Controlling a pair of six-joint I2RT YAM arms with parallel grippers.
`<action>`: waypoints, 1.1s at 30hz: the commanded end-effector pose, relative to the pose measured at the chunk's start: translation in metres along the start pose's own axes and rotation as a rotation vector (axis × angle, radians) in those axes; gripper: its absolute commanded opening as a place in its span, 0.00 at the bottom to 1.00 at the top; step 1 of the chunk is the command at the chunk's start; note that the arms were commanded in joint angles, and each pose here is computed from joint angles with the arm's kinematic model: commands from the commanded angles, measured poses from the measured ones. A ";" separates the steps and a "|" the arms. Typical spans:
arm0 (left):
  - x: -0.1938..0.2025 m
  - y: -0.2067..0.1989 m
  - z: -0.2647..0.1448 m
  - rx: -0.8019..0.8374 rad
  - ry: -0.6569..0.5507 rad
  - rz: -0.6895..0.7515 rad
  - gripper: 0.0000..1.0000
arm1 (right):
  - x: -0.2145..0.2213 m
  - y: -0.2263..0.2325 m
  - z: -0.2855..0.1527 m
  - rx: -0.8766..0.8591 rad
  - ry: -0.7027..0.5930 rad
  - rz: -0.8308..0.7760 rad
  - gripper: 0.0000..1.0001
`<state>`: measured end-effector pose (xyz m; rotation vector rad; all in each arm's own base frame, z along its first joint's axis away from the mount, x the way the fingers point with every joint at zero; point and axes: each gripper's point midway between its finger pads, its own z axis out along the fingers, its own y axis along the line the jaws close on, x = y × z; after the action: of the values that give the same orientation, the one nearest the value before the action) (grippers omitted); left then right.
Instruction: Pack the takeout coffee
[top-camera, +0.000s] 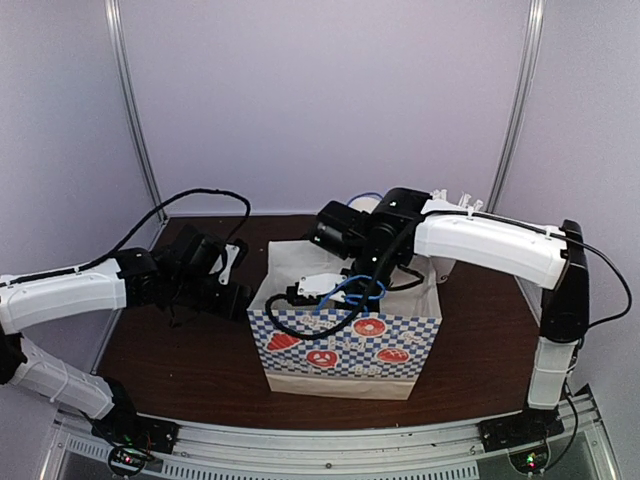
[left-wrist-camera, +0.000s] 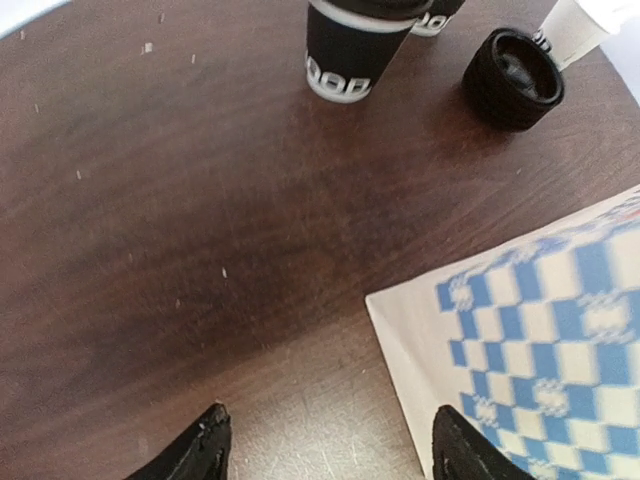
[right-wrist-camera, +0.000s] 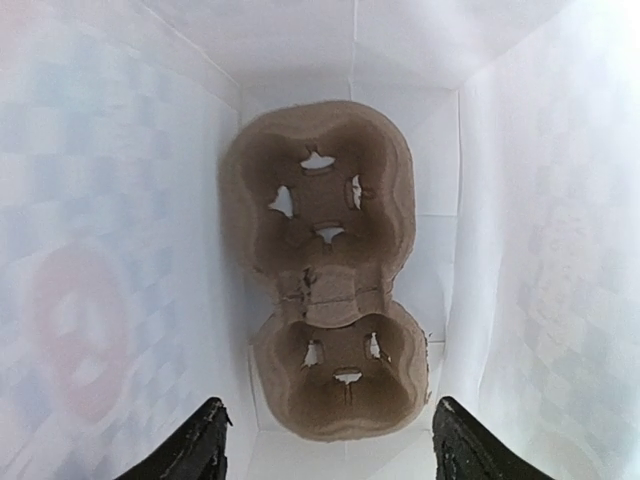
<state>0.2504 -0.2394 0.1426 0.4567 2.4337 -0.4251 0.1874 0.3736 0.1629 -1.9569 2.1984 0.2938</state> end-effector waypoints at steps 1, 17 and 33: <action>-0.043 -0.006 -0.029 -0.023 -0.080 0.116 0.70 | -0.006 0.011 -0.046 -0.018 -0.081 -0.050 0.71; -0.160 -0.110 -0.124 0.312 -0.428 0.565 0.73 | -0.009 0.013 -0.167 -0.024 -0.390 -0.127 0.70; -0.162 -0.163 -0.047 0.385 -0.251 0.824 0.55 | 0.059 -0.007 -0.230 -0.028 -0.562 0.013 0.69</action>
<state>0.2779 -0.3950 0.2945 1.3342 1.8066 -0.5619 0.1863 0.2672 0.3748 -1.6338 1.8122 0.7379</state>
